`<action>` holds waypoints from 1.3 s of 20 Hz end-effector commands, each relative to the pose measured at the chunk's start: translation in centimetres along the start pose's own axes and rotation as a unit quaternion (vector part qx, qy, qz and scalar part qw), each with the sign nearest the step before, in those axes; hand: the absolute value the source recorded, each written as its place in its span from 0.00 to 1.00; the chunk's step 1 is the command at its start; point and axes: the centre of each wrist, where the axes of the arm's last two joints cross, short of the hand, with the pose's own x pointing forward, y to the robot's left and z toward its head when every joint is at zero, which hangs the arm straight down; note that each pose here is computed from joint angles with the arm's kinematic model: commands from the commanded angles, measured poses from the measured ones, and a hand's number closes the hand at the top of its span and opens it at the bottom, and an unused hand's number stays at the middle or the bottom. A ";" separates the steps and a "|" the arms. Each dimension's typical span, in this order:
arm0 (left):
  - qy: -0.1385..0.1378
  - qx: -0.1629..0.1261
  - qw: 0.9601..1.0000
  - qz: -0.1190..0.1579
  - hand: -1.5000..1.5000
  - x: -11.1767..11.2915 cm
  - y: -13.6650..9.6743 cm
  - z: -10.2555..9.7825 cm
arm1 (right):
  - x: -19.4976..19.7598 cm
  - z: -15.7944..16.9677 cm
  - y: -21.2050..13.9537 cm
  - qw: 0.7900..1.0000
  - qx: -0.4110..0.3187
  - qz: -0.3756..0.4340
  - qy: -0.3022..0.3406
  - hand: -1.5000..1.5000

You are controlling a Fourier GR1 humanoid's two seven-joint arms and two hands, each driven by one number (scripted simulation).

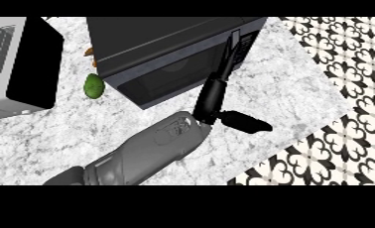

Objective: Pick up the milk, place it into the microwave and close the microwave

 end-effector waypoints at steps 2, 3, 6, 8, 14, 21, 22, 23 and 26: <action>-0.009 0.005 1.000 -0.001 0.00 0.6 0.1 -1.4 | 0.1 -0.4 -0.2 1.000 0.006 -0.007 0.002 0.00; -0.007 0.004 1.000 -0.002 0.00 0.5 0.1 -1.5 | 0.2 -0.6 -0.2 1.000 0.014 -0.005 0.007 0.00; -0.005 0.010 1.000 -0.002 0.00 0.5 0.2 -1.6 | 0.5 -0.9 -0.4 1.000 0.017 -0.008 -0.003 0.00; -0.005 0.012 1.000 0.001 0.00 0.3 0.2 -1.5 | 0.4 -0.8 -0.4 1.000 0.021 -0.012 0.003 0.00; 0.051 0.016 0.998 0.028 1.00 -0.2 0.4 -1.2 | 0.6 -1.4 -0.4 1.000 0.024 -0.017 -0.004 0.00; 0.023 0.033 0.986 -0.161 0.00 -2.9 3.7 -2.1 | 0.8 -0.8 -0.8 1.000 0.016 -0.016 0.011 0.00; 0.015 0.034 0.984 -0.173 0.00 -2.7 3.9 -2.6 | 1.0 -1.1 -0.9 1.000 0.014 -0.013 0.009 0.00; 0.029 0.046 0.982 -0.180 0.00 -3.1 4.5 -2.4 | 1.2 -1.1 -0.9 1.000 0.016 -0.012 0.009 0.00; 0.031 0.044 0.980 -0.191 0.00 -3.0 4.0 -2.8 | 1.1 -0.9 -0.9 1.000 0.010 -0.015 0.009 0.00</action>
